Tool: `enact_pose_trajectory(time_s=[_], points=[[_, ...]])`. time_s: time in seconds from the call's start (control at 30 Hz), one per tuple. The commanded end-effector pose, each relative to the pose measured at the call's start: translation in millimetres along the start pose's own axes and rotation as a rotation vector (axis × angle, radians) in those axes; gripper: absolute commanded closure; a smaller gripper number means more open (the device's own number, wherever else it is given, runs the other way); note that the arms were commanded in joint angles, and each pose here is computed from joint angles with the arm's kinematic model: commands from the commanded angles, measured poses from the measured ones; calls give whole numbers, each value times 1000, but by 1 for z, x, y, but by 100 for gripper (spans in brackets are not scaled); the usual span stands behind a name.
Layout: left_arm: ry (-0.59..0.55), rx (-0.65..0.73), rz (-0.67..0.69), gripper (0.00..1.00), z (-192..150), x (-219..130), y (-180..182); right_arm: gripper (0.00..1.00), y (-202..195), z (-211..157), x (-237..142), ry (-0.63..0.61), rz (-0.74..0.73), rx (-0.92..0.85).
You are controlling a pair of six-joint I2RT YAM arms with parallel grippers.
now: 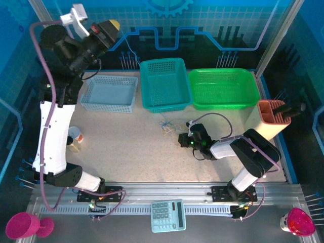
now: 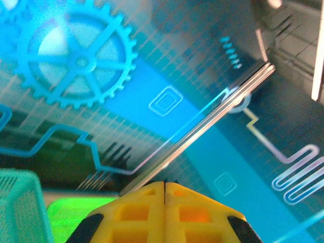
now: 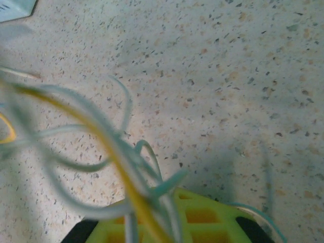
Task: Untangle the cables
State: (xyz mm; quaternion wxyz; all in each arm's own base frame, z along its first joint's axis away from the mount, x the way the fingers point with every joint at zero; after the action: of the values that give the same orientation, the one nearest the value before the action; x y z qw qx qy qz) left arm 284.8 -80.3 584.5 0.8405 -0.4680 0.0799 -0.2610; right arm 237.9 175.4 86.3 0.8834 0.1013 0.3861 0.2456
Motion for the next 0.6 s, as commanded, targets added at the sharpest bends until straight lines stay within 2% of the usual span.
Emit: enact_pose_trajectory(time_s=[0.0,0.17,0.27,0.37,0.57], points=[[65,-1,-70,100,-8,-4,0,79,11,10,-9,40,0,-75],[137,-15,-74,100,-25,1,14,42,21,21,-22,81,-12,-145],[166,-16,-70,100,-33,2,19,27,27,28,-33,90,-16,-185],[201,-18,-70,100,-43,4,21,22,34,37,-48,74,-6,-212],[282,-16,-77,100,-65,11,22,22,56,73,-88,0,46,-276]])
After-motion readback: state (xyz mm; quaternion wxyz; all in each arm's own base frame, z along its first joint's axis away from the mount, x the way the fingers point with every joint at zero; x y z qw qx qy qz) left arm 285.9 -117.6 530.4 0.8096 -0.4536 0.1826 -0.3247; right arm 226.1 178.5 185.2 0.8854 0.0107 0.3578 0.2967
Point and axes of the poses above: each hand's point on the last joint's axis, 136 mm out from that joint toward the fingers, its own x axis out along the fingers, its own y axis along the line the jaws close on, z = x × y, the point moved 10 cm from there along -x, back along the fingers, and after that the axes turned 10 degrees about -x, right-handed, at the moved point
